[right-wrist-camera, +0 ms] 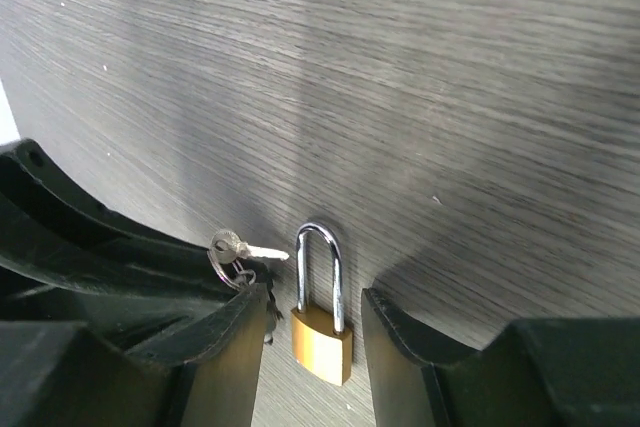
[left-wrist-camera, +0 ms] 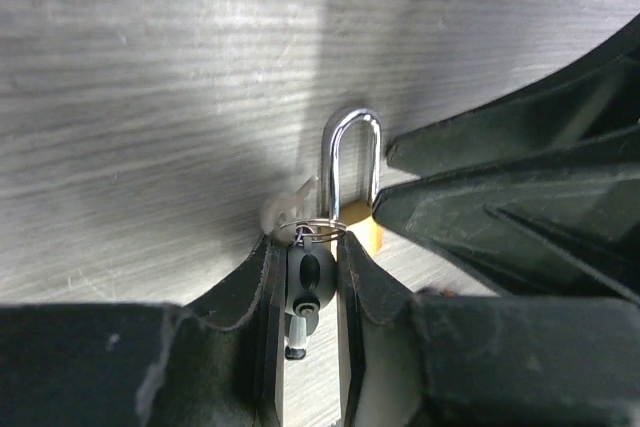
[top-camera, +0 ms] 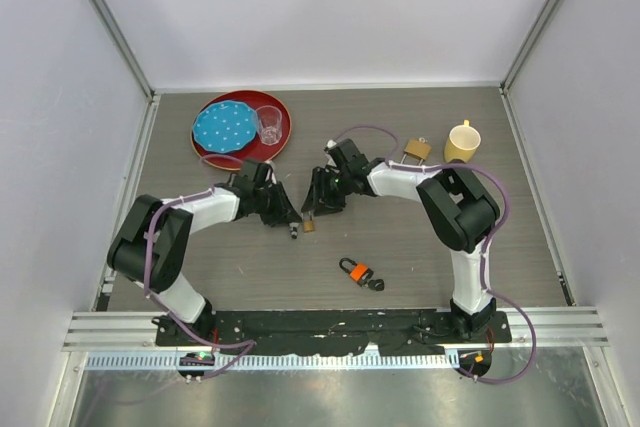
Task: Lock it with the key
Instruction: Place the lock at the center of the board.
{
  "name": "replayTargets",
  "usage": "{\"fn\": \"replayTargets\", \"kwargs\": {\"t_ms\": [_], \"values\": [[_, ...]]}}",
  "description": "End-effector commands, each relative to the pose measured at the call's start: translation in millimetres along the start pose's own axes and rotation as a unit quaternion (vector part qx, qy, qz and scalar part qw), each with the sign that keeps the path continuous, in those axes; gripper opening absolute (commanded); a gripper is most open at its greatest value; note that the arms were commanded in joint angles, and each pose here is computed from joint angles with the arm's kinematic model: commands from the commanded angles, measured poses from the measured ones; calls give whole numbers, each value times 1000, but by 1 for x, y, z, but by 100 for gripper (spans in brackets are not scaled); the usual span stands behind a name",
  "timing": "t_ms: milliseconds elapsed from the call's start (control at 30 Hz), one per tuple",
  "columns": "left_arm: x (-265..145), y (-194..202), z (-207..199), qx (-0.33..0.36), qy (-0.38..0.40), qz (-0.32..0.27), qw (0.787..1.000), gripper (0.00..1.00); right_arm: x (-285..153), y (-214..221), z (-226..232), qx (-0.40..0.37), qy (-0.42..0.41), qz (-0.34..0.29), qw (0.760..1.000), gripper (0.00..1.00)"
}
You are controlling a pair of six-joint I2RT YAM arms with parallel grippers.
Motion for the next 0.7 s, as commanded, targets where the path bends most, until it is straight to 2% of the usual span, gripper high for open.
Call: {"fn": "replayTargets", "kwargs": {"t_ms": [0, 267, 400, 500, 667], "values": [[7, -16, -9, 29, 14, -23, 999, 5, -12, 3, -10, -9, 52, 3, 999, 50], [6, -24, -14, 37, -2, -32, 999, 31, -25, 13, -5, -14, 28, 32, 999, 50], [-1, -28, -16, 49, -27, -29, 998, 56, -32, 14, -3, -18, 32, 36, 999, 50], [-11, -32, -23, 59, -36, -33, 997, 65, -40, 9, 4, -26, 31, 30, 999, 51], [-41, -34, -40, 67, -24, -51, 996, 70, -60, -5, 13, -35, 31, 9, 999, 52]]}}
Point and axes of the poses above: each gripper's point midway between its finger pads, its own x axis out along the fingers, its own z axis along the line the jaws close on, y = z × x, the point moved 8 cm from there along -x, back along the fingers, and after that the axes turned 5 degrees about -x, right-handed, at the moved point
